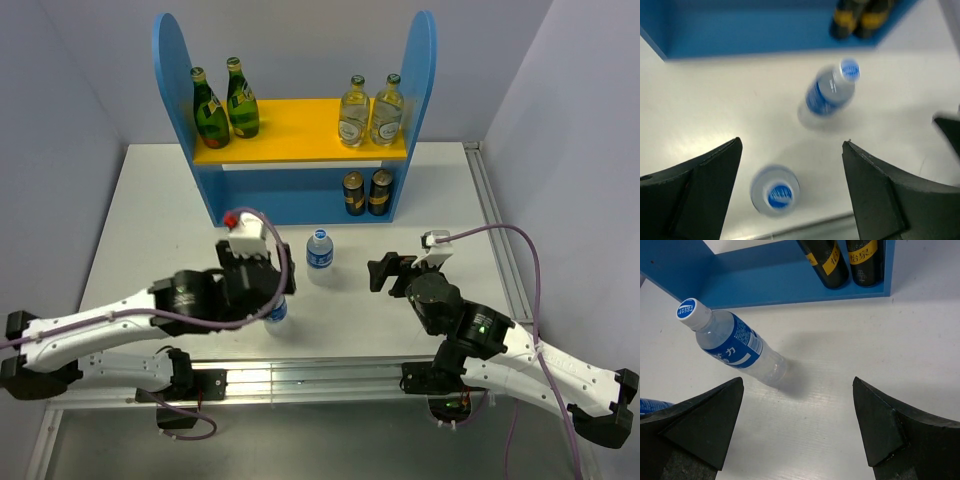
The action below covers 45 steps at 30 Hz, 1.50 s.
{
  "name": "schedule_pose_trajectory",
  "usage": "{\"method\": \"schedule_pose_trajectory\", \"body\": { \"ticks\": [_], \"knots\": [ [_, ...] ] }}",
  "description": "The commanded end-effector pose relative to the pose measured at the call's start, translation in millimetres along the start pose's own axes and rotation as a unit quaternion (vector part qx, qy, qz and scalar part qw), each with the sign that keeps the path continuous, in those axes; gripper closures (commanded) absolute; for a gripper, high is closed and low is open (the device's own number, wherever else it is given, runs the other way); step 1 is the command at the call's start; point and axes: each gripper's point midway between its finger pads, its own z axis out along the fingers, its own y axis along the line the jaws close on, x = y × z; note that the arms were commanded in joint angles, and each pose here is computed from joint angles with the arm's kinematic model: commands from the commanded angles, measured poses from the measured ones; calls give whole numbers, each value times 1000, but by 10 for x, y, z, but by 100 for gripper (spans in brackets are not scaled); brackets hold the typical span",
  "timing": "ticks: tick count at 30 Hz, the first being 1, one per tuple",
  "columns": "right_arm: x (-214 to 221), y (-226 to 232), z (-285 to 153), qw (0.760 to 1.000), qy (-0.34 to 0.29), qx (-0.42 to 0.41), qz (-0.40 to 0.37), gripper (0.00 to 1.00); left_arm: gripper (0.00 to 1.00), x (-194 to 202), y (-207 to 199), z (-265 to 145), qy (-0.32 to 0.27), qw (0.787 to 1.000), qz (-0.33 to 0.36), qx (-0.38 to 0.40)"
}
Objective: Place and organize the beverage onto the shelf
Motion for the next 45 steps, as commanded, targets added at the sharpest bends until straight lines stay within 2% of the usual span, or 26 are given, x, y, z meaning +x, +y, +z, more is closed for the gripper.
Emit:
{"method": "schedule_pose_trajectory", "body": {
  "ticks": [1, 2, 3, 4, 6, 7, 10, 15, 18, 21, 23, 26, 33, 39, 42, 44, 45],
  "knots": [
    [-42, -21, 2, 1000, -10, 10, 9, 4, 12, 543, 15, -94, 40, 998, -32, -23],
    [-43, -30, 0, 1000, -10, 11, 9, 4, 12, 637, 26, -114, 44, 998, -35, -31],
    [-30, -30, 2, 1000, -9, 12, 8, 4, 13, 824, 24, -182, 54, 998, -5, -29],
    [-26, -36, 4, 1000, -8, 13, 8, 4, 13, 899, -2, -218, 53, 998, -32, -33],
    [-20, -35, 10, 1000, -7, 14, 6, 4, 12, 1076, 35, -354, 56, 998, 7, -39],
    [-20, -31, 11, 1000, -7, 14, 5, 4, 12, 1106, 30, -398, 52, 997, -23, -47],
    [-6, -26, 25, 1000, -4, 16, 1, 4, 12, 1243, -58, -495, 56, 998, 8, -40],
    [-22, -37, 10, 1000, -6, 16, 6, 4, 11, 1443, 46, -418, 57, 996, 11, -65],
    [-20, -44, 6, 1000, -8, 15, 8, 3, 11, 1581, 224, -350, 50, 995, -29, -83],
    [-14, -42, 13, 1000, -6, 17, 5, 3, 11, 1710, 312, -266, 41, 995, -41, -79],
    [-14, -38, 18, 1000, -5, 18, 5, 4, 10, 1774, 228, -212, 36, 997, -42, -58],
    [-7, -38, 19, 1000, -4, 17, 5, 4, 10, 1889, 327, -80, 26, 997, -15, -64],
    [-10, -48, 13, 1000, -6, 18, 8, 4, 11, 1892, 239, 370, 8, 998, -27, -58],
    [-10, -52, 10, 1000, -6, 19, 8, 4, 13, 1790, 386, 649, -19, 996, -25, -83],
    [-11, -60, 7, 1000, -7, 19, 10, 4, 20, 1756, 496, 727, -40, 993, -32, -108],
    [-29, -52, -4, 1000, -10, 15, 13, 4, 30, 1766, 595, 755, -51, 990, -28, -128],
    [-27, -51, -4, 1000, -10, 14, 13, 4, 32, 1765, 619, 774, -55, 989, -37, -134]
  ]
}}
